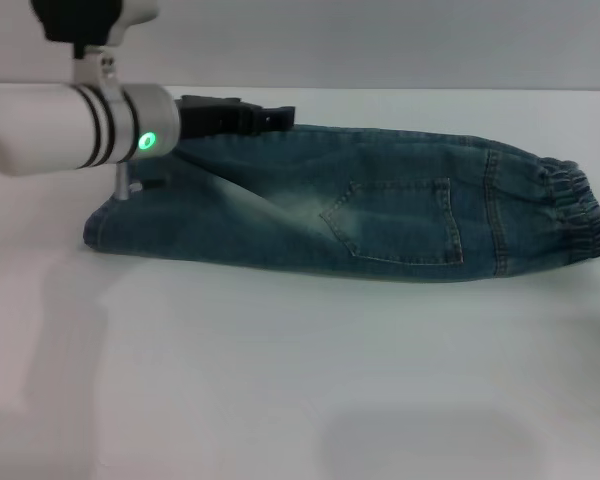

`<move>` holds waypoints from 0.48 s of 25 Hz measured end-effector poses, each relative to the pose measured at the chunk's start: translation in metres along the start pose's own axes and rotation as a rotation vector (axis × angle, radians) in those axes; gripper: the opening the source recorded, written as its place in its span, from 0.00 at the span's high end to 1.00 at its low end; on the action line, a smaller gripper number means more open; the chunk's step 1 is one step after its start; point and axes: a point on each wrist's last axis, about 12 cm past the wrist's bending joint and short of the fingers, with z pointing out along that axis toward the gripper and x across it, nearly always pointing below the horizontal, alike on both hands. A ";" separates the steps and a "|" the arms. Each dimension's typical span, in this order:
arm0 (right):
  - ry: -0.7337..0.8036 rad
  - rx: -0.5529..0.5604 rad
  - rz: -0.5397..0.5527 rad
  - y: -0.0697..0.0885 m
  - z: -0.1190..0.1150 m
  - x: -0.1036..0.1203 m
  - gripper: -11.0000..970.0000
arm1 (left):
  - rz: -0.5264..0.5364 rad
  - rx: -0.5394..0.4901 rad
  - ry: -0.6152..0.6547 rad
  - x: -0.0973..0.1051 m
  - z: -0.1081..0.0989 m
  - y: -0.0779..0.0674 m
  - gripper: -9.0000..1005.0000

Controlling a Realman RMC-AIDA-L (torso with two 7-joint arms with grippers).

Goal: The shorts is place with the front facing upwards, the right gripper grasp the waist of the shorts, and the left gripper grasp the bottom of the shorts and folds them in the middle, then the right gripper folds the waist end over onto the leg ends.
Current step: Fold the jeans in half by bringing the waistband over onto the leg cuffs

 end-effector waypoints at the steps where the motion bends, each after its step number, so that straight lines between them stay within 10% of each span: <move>1: -0.010 0.007 -0.002 -0.002 -0.003 0.000 0.99 | -0.011 0.004 -0.010 0.002 -0.004 0.002 0.15; 12: -0.132 0.076 -0.008 -0.016 -0.032 -0.009 0.94 | -0.079 0.011 -0.048 0.017 -0.027 0.013 0.15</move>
